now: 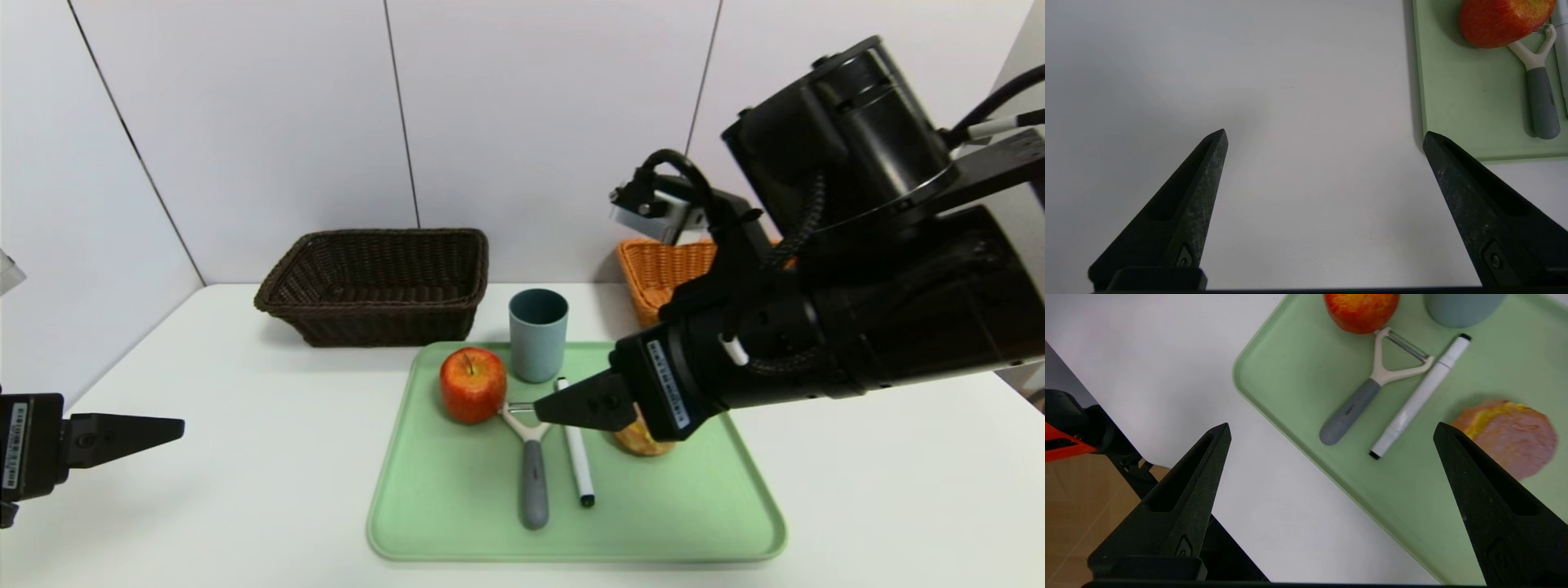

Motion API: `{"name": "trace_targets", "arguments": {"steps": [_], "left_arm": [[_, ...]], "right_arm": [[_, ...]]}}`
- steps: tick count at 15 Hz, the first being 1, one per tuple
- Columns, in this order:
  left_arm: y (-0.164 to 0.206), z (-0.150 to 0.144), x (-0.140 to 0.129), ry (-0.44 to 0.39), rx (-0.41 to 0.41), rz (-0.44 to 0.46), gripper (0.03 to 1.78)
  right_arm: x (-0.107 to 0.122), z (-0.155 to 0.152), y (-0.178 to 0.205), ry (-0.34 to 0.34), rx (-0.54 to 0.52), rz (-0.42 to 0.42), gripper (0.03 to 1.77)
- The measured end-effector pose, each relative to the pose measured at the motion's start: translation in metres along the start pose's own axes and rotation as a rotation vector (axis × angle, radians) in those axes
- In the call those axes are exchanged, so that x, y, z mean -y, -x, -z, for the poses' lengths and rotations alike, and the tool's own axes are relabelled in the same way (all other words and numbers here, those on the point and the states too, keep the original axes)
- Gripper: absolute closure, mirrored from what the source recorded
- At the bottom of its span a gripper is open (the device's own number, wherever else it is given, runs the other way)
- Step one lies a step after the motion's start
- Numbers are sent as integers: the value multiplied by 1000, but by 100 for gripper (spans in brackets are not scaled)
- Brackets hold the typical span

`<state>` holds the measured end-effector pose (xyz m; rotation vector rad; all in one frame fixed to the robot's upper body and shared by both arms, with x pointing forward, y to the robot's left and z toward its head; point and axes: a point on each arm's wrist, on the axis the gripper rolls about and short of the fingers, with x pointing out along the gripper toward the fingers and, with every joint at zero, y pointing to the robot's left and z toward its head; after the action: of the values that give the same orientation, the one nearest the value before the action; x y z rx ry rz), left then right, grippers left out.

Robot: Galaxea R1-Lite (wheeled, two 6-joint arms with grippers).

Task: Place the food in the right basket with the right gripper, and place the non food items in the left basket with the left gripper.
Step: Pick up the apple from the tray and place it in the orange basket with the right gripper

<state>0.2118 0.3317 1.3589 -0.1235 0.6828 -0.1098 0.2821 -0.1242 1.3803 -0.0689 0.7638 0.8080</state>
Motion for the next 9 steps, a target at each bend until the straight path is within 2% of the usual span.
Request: {"name": "trace_targets", "arguments": {"steps": [6,9], "left_arm": [[-4,2,1,-12,-31,18,12],[-12,0,3,-23,-57,31,12]], "right_arm": [[-21,-14,-58,-5,-56,-6,9],[-23,-21,-87,-1,-56,44,9]]}}
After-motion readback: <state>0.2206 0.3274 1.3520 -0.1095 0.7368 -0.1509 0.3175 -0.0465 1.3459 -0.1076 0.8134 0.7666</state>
